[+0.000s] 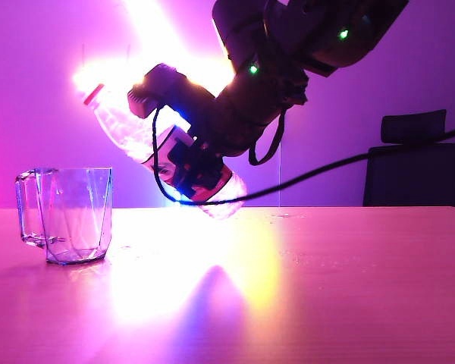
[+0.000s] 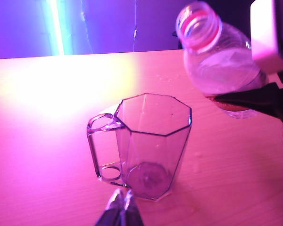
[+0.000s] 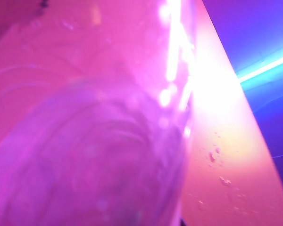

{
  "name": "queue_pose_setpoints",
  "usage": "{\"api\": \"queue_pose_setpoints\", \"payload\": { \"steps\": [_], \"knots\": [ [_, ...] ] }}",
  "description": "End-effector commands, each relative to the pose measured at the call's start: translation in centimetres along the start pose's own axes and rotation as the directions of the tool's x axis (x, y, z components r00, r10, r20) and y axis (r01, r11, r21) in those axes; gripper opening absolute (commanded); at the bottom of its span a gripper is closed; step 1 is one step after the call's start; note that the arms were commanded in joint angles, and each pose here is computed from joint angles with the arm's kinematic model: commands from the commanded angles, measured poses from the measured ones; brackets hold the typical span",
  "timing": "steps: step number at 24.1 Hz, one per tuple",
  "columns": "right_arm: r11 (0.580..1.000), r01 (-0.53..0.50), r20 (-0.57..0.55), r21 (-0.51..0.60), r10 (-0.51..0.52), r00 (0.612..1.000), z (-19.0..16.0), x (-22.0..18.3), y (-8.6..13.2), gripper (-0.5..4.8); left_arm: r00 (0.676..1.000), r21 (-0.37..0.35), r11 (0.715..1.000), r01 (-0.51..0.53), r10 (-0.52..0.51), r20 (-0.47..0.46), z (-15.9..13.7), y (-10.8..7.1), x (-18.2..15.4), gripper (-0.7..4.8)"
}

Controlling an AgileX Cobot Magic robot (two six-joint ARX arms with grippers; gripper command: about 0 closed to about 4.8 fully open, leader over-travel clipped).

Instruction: Pick up the mineral water bottle on the table and pour water into the mug until it's half full.

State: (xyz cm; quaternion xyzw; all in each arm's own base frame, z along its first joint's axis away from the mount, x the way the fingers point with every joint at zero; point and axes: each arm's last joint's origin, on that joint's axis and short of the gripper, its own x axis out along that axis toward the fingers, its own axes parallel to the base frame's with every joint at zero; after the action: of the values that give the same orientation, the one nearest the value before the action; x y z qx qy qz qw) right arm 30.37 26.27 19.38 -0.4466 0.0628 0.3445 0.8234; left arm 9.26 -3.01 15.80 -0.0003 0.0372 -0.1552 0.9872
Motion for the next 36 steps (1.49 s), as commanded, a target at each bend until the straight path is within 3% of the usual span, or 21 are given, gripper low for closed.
{"api": "queue_pose_setpoints", "payload": {
  "steps": [1, 11, 36],
  "knots": [
    [0.993, 0.084, 0.018, -0.078, -0.083, 0.996, 1.0, -0.3, -0.7, 1.79, 1.0, 0.002, 1.0, -0.021, 0.021, 0.007, 0.1, 0.2, 0.0, -0.02],
    [0.959, 0.154, -0.096, -0.239, -0.181, 0.979, 0.7, 0.7, -0.7, 1.79, 0.998, 0.0, 0.998, -0.056, 0.056, 0.007, 0.1, 0.6, 0.0, -0.02],
    [0.851, 0.233, -0.145, -0.47, -0.335, 0.931, 1.6, 0.7, -1.4, 1.78, 0.998, -0.001, 0.998, -0.056, 0.056, 0.006, 0.1, 0.6, 0.0, -0.02]
  ]
}}
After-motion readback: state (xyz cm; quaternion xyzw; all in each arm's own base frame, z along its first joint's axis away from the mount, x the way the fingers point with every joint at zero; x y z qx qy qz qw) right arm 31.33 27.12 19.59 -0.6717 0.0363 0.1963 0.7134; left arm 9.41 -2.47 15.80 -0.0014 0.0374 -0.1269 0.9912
